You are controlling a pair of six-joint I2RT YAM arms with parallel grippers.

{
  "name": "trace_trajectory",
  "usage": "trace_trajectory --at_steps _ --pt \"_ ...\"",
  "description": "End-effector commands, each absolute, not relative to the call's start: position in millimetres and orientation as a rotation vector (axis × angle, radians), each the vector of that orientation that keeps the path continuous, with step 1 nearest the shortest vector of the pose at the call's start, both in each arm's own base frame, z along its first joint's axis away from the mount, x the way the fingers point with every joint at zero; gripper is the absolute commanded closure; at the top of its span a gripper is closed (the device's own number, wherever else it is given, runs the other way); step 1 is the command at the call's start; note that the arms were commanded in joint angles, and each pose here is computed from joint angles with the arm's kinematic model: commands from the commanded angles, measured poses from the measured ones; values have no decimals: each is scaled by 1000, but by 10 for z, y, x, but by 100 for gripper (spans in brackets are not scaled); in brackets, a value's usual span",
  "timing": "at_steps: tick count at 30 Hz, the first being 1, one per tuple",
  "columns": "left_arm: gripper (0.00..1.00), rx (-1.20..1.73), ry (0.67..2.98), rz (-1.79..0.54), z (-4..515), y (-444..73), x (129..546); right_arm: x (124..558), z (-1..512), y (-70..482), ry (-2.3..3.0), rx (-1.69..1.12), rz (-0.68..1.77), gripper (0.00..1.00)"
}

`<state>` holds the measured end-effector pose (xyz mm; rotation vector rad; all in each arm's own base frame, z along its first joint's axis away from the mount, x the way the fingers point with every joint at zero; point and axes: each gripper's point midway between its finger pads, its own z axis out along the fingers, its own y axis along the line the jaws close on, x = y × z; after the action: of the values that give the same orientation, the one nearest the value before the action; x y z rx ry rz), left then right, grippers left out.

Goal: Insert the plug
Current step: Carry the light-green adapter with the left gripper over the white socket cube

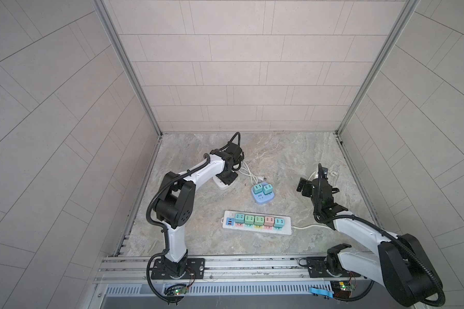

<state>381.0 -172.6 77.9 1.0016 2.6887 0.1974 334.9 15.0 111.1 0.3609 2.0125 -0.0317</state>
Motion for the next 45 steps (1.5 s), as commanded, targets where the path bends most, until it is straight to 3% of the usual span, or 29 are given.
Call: trace_trajectory --at_steps 1,11,45 --pt "100 1029 2670 227 817 -1712 3930 3386 1179 157 2003 354 -35 0" --pt "100 1051 2676 248 776 -1741 4060 3388 1179 164 2003 352 -35 0" --pt "100 1181 2818 97 329 -1725 3946 3394 1173 171 2006 347 -37 0"
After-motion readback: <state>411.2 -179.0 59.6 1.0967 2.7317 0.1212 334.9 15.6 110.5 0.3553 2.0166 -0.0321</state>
